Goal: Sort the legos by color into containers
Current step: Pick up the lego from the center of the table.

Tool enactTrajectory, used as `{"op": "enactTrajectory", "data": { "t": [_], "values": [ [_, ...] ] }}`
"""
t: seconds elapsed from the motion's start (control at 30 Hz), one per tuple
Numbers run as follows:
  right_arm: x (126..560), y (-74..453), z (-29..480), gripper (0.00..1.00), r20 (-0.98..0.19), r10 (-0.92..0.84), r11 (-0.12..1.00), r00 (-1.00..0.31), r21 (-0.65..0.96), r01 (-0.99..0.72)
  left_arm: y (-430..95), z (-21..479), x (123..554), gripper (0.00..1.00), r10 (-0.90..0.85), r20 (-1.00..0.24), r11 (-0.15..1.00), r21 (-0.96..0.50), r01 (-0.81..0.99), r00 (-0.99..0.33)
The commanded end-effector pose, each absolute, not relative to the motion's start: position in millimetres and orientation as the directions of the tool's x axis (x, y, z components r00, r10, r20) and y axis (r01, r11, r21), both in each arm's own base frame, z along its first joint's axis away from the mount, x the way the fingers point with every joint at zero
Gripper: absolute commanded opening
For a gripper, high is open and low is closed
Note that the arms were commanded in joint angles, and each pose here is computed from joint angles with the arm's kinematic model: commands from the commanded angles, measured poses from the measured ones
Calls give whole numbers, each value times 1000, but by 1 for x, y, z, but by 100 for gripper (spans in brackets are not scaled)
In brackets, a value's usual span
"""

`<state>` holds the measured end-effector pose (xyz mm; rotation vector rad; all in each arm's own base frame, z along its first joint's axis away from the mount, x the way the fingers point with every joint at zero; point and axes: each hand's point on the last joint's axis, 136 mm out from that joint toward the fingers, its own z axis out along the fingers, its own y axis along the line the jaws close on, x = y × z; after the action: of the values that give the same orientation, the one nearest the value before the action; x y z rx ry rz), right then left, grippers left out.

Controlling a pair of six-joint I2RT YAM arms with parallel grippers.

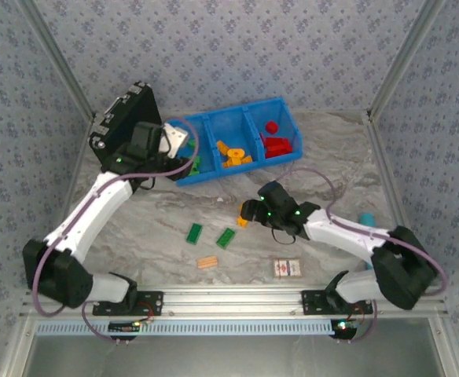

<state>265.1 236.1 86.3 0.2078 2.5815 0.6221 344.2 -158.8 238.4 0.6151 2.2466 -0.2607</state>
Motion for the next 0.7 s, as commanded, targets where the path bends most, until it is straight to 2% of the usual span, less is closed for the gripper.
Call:
{"op": "enactTrajectory", "data": {
  "t": [0.0, 0.2, 0.43, 0.57, 0.67],
  "values": [
    [277, 251, 91, 84, -390, 287, 879, -875, 471, 79, -148, 253, 327, 59, 278, -783, 871, -39, 489, -557],
    [270, 260, 67, 82, -343, 245, 912, -907, 398, 96, -126, 239, 297, 60, 264, -762, 887, -49, 460, -591],
    [268, 258, 51, 80, -331, 225, 933, -916, 344, 105, -115, 234, 283, 63, 244, -766, 897, -54, 439, -594],
    [270, 263, 43, 69, -324, 206, 938, -923, 333, 93, -111, 225, 282, 64, 248, -773, 901, -38, 433, -584],
    [270, 263, 38, 65, -323, 199, 943, -925, 321, 91, -108, 219, 281, 66, 236, -784, 905, -38, 424, -574]
  ]
}}
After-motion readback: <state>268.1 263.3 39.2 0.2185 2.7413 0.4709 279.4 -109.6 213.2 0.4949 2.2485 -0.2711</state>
